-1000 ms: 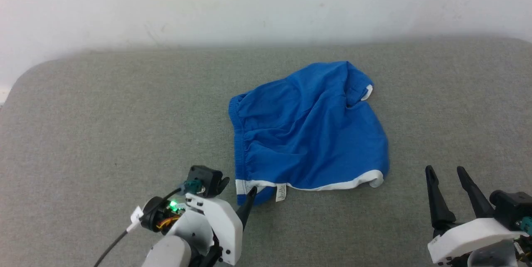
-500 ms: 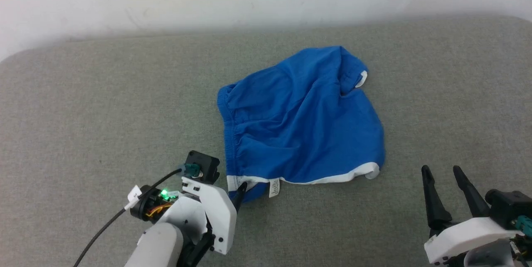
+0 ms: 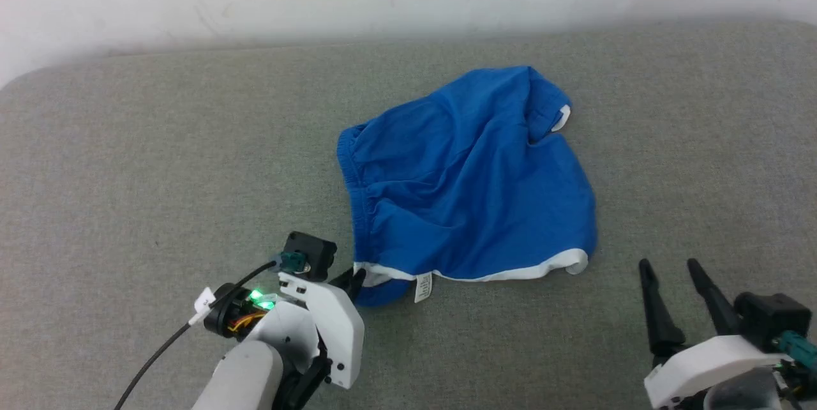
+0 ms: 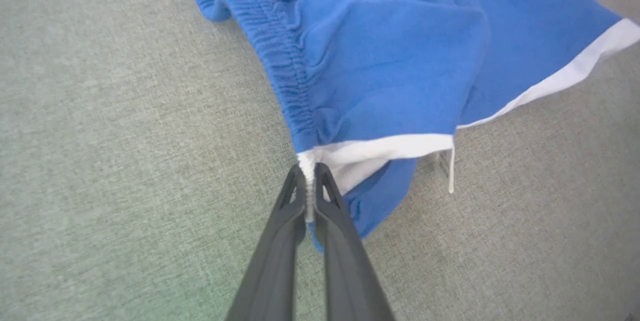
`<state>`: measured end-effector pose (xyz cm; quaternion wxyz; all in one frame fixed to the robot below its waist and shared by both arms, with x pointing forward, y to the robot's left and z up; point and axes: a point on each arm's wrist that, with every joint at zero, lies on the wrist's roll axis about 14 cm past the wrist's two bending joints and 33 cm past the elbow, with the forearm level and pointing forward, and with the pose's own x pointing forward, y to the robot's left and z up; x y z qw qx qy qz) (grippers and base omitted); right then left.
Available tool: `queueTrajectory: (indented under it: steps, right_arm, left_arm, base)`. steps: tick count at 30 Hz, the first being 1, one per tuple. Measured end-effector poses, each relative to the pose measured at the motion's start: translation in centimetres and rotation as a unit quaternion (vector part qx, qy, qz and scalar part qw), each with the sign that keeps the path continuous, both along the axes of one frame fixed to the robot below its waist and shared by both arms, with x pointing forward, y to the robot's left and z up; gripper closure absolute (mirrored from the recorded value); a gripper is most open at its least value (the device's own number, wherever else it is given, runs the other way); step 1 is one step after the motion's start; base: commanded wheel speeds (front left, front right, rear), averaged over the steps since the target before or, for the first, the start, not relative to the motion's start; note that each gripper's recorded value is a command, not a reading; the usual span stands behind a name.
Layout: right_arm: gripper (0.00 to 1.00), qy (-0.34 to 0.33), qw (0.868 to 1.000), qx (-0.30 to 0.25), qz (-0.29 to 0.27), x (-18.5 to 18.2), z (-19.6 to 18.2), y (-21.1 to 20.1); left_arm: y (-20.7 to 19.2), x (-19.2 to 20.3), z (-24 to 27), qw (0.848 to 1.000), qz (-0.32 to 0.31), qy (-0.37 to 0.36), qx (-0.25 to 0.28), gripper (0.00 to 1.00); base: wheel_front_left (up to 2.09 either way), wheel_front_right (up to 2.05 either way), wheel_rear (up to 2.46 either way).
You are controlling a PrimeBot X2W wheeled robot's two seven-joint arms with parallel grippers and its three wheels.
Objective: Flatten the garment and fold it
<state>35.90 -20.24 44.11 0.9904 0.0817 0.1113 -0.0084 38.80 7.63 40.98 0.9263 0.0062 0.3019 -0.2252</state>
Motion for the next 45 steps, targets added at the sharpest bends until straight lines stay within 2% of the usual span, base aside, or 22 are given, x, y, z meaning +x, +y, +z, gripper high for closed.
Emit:
queueTrajectory:
  steps: [3,7,12,16,23,28,29,30,31,32,33,40,45]
  right_arm:
    - [0.0,0.004,1.0,-0.001,0.025,0.1,0.0,1.3]
    - [0.0,0.02,0.995,-0.018,0.092,0.2,-0.1,3.6]
    - [0.0,0.062,0.98,-0.094,0.167,0.1,-1.3,4.5]
    - [0.0,0.067,0.966,-0.143,0.206,1.2,-1.5,5.4]
    - [0.0,0.089,0.951,-0.172,0.243,2.3,-3.1,6.9]
    - [0.0,0.115,0.945,-0.177,0.25,2.6,-4.7,7.0]
    - [0.15,0.12,0.944,-0.177,0.251,2.6,-5.0,7.0]
    - [0.15,0.123,0.943,-0.176,0.252,2.6,-5.3,7.1]
    - [0.63,0.124,0.943,-0.175,0.254,2.6,-5.5,7.2]
    - [0.96,0.125,0.943,-0.174,0.256,2.7,-5.6,7.3]
    - [1.0,0.123,0.942,-0.174,0.258,2.7,-5.7,7.5]
    - [1.0,0.112,0.946,-0.176,0.248,3.1,-5.3,6.9]
    - [1.0,0.074,0.955,-0.184,0.222,4.1,-2.8,5.2]
  left_arm:
    - [0.3,0.5,1.0,0.999,0.01,-0.027,-0.013,1.0]
    - [0.9,1.0,2.7,0.997,0.031,-0.069,-0.031,1.0]
    - [1.5,0.8,3.9,0.993,0.055,-0.098,-0.047,1.0]
    - [1.9,0.5,4.0,0.992,0.063,-0.103,-0.049,1.0]
    - [2.1,0.0,3.8,0.991,0.07,-0.1,-0.054,1.0]
    - [2.2,-0.1,3.5,0.991,0.073,-0.097,-0.054,1.0]
    - [2.2,-0.2,3.5,0.991,0.073,-0.096,-0.054,1.0]
    - [2.2,-0.2,3.4,0.991,0.073,-0.096,-0.054,1.0]
    - [2.2,-0.2,3.4,0.991,0.074,-0.096,-0.054,1.0]
    - [2.3,-0.2,3.3,0.991,0.074,-0.096,-0.055,1.0]
    - [2.3,-0.2,3.3,0.991,0.075,-0.095,-0.055,1.0]
    - [2.6,-0.1,3.6,0.99,0.08,-0.103,-0.054,1.0]
    - [2.7,0.0,5.2,0.986,0.08,-0.136,-0.061,1.0]
  base:
    - [0.0,0.0,0.0]
    - [0.0,0.0,0.0]
    - [0.0,0.0,0.0]
    - [0.0,0.0,0.0]
    - [0.0,0.0,0.0]
    - [0.0,0.0,0.0]
    - [0.0,0.0,0.0]
    - [0.0,0.0,0.0]
    - [0.0,0.0,0.0]
    - [0.0,0.0,0.0]
    - [0.0,0.0,0.0]
    - [0.0,0.0,0.0]
    - [0.0,0.0,0.0]
